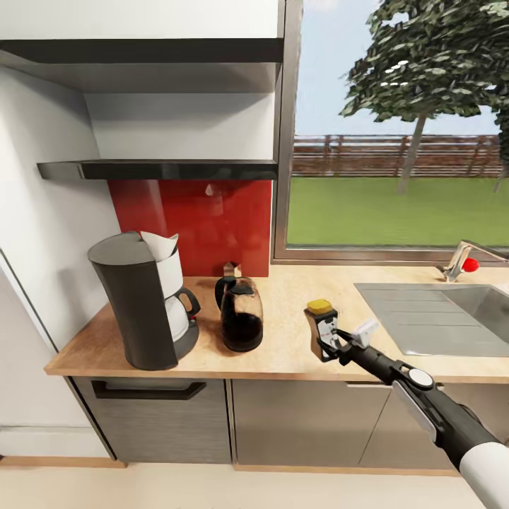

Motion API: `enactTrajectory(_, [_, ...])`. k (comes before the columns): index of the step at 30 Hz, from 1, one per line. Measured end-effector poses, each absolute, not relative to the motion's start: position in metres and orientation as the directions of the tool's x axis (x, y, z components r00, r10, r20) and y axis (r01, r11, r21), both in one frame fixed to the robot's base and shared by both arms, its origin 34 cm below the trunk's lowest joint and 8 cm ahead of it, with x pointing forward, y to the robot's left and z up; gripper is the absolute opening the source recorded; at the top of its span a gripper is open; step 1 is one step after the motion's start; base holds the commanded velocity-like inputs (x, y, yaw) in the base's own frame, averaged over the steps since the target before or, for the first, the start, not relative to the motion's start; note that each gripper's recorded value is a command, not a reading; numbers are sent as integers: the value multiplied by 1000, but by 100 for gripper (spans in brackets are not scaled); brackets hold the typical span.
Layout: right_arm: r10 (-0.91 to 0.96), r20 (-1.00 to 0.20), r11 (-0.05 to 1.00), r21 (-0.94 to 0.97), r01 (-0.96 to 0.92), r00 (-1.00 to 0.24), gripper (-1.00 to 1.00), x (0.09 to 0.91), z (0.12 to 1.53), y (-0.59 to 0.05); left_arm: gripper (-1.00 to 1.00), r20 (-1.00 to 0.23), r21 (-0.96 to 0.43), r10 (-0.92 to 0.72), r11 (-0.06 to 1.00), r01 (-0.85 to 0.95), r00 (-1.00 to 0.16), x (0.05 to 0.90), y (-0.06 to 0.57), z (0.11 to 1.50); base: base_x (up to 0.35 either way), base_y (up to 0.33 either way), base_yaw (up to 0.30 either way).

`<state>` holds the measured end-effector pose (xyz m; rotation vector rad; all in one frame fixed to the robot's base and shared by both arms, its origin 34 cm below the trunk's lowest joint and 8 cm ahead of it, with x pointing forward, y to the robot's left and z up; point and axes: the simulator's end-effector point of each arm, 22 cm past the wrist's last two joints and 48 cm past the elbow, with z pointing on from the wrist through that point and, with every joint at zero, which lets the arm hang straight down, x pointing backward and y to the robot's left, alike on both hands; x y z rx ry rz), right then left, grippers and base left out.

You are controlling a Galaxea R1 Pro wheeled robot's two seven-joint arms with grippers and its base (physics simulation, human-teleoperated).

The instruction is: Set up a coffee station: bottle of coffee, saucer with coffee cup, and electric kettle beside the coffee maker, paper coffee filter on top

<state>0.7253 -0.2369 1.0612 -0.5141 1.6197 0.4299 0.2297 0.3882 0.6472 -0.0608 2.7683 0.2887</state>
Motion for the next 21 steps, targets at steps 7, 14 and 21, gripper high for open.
enactTrajectory(7, [-132, -985, 740, -24, -673, -110, -100, 700, 1033, -180, 100, -352, 192, -4, 978, -77, -936, 230, 388, 647, 0, 0, 0])
enactTrajectory(14, [-79, -990, 703, 25, -711, -113, -100, 693, 1035, -129, 100, -351, 192, -5, 978, -77, -936, 229, 388, 647, 0, 0, 0])
enactTrajectory(21, [-34, -993, 679, 61, -732, -114, -100, 688, 1041, -94, 100, -358, 192, -7, 978, -80, -934, 232, 388, 648, 108, 88, 0])
